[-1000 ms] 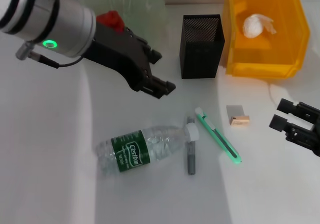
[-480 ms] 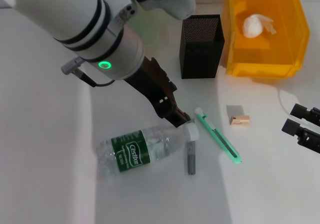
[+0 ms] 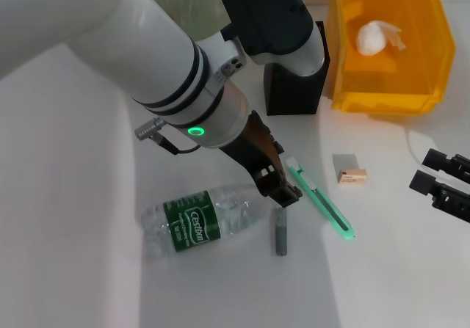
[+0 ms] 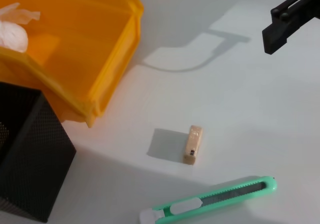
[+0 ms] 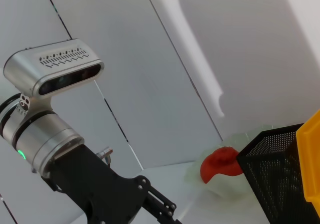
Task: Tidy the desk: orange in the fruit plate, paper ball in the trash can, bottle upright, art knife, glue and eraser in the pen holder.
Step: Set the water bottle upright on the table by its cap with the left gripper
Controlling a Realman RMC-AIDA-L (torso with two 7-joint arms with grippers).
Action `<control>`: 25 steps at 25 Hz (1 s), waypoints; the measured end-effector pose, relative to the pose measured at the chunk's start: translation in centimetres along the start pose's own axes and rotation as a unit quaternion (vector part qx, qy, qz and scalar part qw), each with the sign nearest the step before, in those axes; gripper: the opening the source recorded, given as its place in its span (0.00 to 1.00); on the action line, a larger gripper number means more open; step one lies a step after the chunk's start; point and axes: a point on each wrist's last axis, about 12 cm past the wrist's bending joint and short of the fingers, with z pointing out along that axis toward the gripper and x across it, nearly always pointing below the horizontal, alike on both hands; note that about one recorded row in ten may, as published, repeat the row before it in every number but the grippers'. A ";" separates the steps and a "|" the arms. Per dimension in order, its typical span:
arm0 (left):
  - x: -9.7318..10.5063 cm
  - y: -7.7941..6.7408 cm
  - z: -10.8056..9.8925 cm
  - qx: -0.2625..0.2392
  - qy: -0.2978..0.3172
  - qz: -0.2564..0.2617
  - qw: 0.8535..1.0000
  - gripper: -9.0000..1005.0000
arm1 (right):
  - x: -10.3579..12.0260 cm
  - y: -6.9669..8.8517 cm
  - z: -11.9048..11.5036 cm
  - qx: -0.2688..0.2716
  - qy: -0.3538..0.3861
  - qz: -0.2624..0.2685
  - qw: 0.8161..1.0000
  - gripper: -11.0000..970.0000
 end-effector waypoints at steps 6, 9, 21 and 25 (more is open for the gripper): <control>0.4 0.1 1.1 0.002 0.001 -0.013 1.000 0.71 | 0.1 -0.1 0.4 0.002 0.002 0.002 1.000 0.72; 0.9 0.0 2.2 0.009 -0.003 -0.025 1.000 0.71 | 0.2 -0.1 0.5 0.004 0.003 0.002 1.000 0.72; 1.7 0.1 4.1 -0.006 0.001 -0.022 1.000 0.71 | 0.0 -0.3 0.8 0.005 0.005 0.001 1.000 0.73; 2.0 0.3 4.4 -0.007 0.007 -0.025 1.000 0.71 | 0.0 -0.4 0.9 0.007 0.005 0.001 1.000 0.73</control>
